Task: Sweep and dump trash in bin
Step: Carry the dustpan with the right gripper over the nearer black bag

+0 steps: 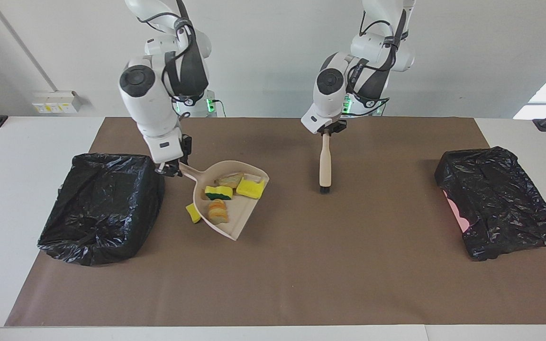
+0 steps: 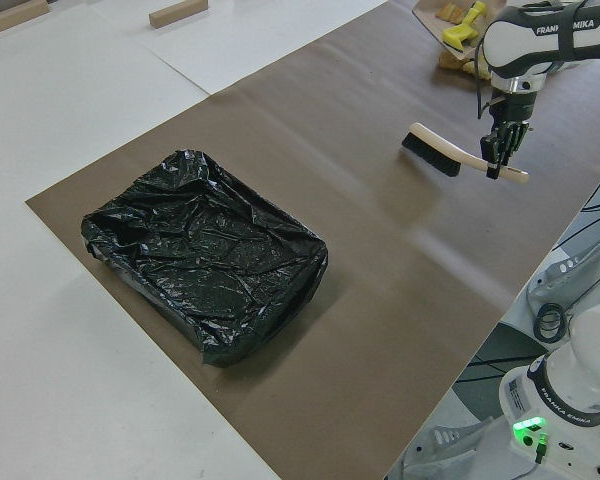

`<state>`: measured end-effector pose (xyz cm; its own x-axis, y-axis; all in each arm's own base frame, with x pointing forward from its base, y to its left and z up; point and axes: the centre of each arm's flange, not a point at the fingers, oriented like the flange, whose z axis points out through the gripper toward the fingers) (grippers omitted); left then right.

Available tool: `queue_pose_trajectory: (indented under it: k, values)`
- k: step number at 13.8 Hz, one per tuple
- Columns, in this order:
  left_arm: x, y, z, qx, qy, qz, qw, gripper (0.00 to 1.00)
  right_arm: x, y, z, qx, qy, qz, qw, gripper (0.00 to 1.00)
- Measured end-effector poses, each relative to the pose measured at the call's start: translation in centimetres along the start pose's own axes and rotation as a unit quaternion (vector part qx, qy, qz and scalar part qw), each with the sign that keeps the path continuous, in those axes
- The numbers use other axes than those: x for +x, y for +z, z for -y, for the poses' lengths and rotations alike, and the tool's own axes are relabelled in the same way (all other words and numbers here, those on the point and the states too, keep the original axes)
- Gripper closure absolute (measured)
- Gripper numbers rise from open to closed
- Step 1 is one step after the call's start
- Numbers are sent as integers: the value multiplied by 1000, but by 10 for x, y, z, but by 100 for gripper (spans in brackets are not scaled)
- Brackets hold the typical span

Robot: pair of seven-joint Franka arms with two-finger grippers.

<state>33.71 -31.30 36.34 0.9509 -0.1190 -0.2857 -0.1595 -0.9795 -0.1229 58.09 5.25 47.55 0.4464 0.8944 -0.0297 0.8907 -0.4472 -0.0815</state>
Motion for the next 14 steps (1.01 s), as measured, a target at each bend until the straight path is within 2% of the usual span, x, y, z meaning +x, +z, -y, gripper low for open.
queue_pose_trajectory:
  k: [3, 6, 8, 10, 12, 14]
  values:
    - [-42, 2, -41, -10, -33, -31, 999, 74, -86, -24, -45, 0, 12, -13, 1000, 69]
    - [-78, 17, -71, -37, -45, -34, 998, 74, -173, -36, -74, -11, 9, -9, 1000, 69]
    - [-87, 27, -80, -56, -51, -23, 997, 74, -216, -40, -86, -23, -12, 18, 999, 69]
    - [-93, 29, -85, -63, -48, -20, 997, 74, -247, -48, -100, -52, -51, 60, 996, 69]
    - [-99, 32, -90, -63, -41, -21, 997, 74, -264, -56, -115, -95, -101, 112, 984, 69]
    - [-100, 34, -91, -62, -40, -21, 997, 74, -263, -58, -122, -114, -135, 154, 972, 69]
